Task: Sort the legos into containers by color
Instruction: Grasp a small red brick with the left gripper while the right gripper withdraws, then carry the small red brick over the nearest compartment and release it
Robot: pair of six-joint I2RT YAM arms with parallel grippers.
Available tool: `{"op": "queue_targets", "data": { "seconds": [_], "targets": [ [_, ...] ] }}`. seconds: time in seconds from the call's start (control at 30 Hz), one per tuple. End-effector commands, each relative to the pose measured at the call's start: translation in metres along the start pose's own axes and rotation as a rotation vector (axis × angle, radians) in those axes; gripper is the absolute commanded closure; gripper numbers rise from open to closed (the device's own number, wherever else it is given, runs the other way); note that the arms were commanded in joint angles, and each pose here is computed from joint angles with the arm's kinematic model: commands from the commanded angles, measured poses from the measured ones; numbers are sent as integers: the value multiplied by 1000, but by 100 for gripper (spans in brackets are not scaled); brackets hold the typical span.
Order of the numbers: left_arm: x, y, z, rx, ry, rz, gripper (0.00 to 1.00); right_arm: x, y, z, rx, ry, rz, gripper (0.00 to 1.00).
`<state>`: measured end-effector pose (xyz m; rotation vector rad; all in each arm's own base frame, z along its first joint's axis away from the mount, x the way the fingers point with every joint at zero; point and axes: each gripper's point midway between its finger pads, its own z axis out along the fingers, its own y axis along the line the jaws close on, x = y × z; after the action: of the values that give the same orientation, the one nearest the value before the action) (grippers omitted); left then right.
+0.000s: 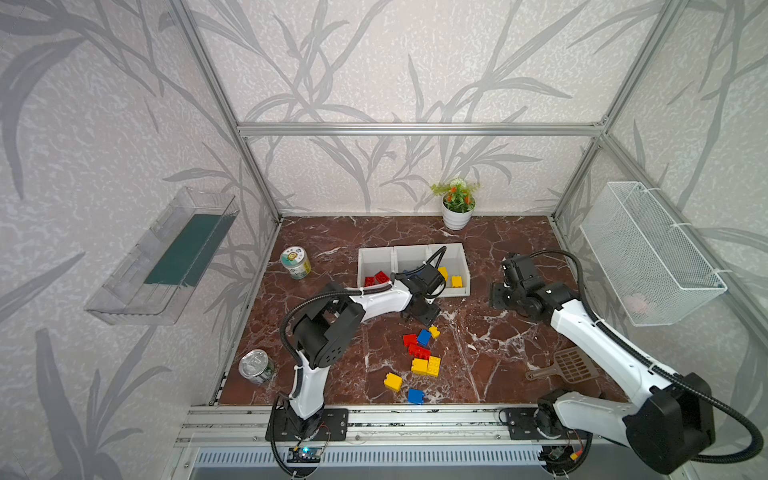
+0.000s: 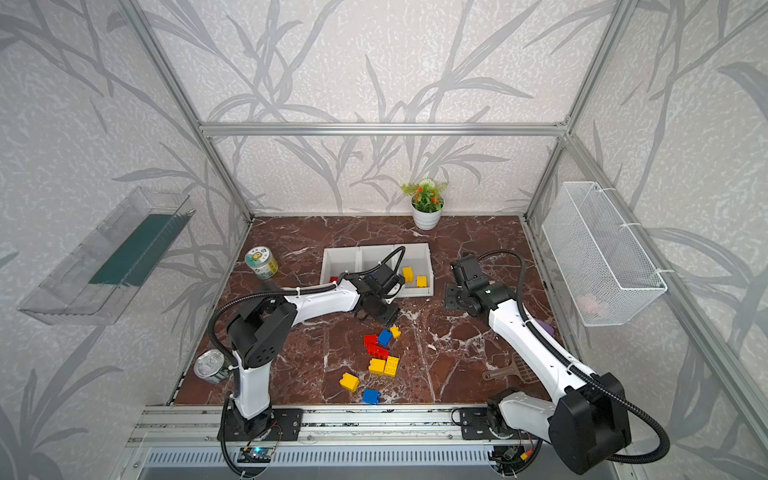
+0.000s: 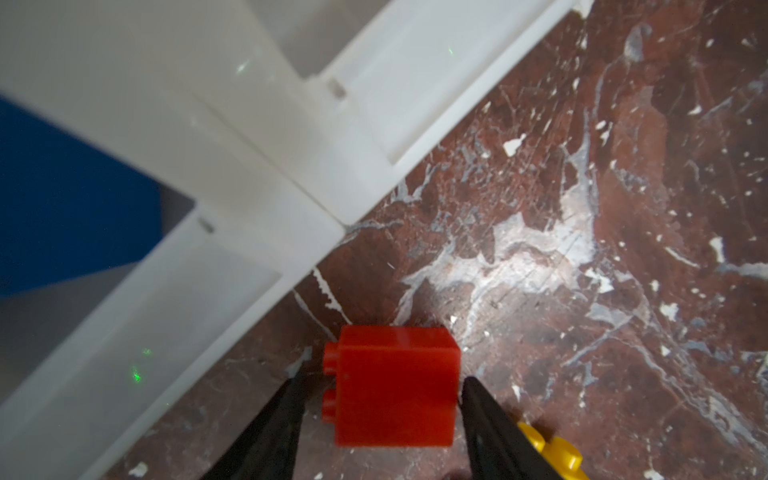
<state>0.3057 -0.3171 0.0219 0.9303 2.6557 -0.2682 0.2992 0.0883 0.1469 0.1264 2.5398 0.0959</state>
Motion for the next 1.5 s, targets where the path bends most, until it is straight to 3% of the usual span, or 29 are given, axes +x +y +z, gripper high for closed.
{"op": "queue_targets", "data": {
  "seconds": [0.0, 0.17, 0.33, 0.47, 0.63, 0.8, 0.93, 1.1, 1.37, 1.47],
  "targets": [
    [0, -5, 4, 1, 5, 24, 46, 1, -3, -6, -7, -14, 8, 36],
    [1, -8, 2, 17, -4, 24, 61, 4, -5, -9, -5, -17, 15, 36],
    [-2, -10, -13, 27, -36, 21, 65, 4, -6, -12, -5, -22, 18, 36],
    [-12, -8, -47, 19, -107, 30, 67, 3, -7, -13, -1, -27, 19, 37],
    [-36, 29, -102, -103, -253, -26, 67, 1, -5, -12, -6, -23, 18, 37],
    [-51, 93, -135, -187, -355, -179, 66, -1, -1, -10, -19, -24, 17, 36],
    [-53, 141, -134, -236, -387, -273, 65, -1, 1, -10, -29, -20, 13, 37],
    [-49, 179, -115, -282, -321, -352, 65, -1, 0, -13, -29, -26, 17, 36],
    [-46, 200, -100, -300, -267, -403, 57, 1, -3, -17, -27, -35, 27, 37],
    [-45, 204, -101, -309, -270, -416, 48, 1, -3, -17, -27, -32, 27, 37]
  ]
}}
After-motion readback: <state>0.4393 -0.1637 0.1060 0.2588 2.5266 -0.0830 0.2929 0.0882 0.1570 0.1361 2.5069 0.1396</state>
